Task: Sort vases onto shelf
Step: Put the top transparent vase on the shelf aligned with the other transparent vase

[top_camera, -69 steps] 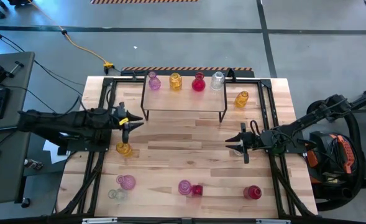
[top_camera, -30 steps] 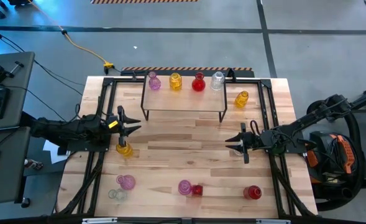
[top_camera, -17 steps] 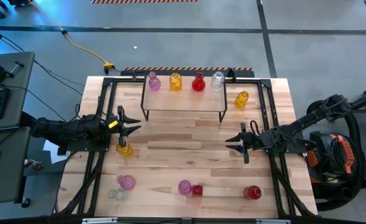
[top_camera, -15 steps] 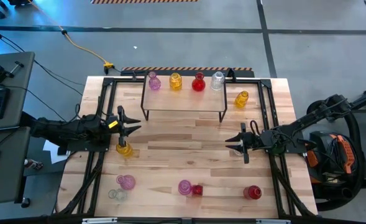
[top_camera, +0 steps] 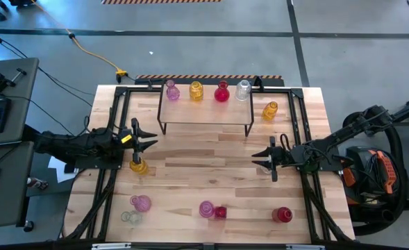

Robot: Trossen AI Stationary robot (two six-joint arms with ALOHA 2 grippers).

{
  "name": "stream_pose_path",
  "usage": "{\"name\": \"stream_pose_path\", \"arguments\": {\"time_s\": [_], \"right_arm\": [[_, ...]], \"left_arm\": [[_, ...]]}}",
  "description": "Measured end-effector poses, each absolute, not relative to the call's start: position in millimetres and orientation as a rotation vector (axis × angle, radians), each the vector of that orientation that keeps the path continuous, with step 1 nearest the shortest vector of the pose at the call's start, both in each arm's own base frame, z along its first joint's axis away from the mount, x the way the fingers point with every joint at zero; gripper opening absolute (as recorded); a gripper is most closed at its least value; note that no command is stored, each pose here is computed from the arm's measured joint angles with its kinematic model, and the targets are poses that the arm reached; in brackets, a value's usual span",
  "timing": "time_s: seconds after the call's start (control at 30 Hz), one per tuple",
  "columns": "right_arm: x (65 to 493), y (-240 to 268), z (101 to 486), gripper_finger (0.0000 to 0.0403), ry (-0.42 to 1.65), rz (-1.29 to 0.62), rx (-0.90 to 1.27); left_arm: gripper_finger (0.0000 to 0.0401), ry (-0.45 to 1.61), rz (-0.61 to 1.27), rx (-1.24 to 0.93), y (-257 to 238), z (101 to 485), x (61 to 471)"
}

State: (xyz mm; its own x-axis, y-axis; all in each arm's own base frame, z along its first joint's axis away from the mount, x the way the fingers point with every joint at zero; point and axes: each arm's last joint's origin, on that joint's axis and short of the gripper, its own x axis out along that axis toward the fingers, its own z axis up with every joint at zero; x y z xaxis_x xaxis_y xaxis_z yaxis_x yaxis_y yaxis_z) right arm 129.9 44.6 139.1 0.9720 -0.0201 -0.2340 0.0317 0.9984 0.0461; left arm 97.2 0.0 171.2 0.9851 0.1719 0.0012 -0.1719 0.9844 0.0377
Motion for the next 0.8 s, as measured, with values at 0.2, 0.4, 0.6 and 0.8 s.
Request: {"name": "stream_pose_path", "arguments": {"time_s": [0.2, 0.4, 0.6, 0.8], "right_arm": [[129.9, 44.7, 139.2, 0.0094, 0.236, -0.025, 0.053], [129.9, 45.0, 139.2, 0.0094, 0.235, -0.028, 0.149], [130.6, 44.1, 142.3, 0.0094, 0.194, -0.077, 0.295], [130.6, 40.7, 143.8, 0.0094, 0.154, -0.198, 0.327]], "left_arm": [[0.01, 0.002, 0.173, 0.038, 0.0, 171.2, 97.2], [0.01, 0.002, 0.173, 0.038, 0.0, 171.2, 97.2], [0.01, 0.002, 0.173, 0.038, 0.0, 171.2, 97.2], [0.01, 0.002, 0.173, 0.038, 0.0, 171.4, 97.2]]}}
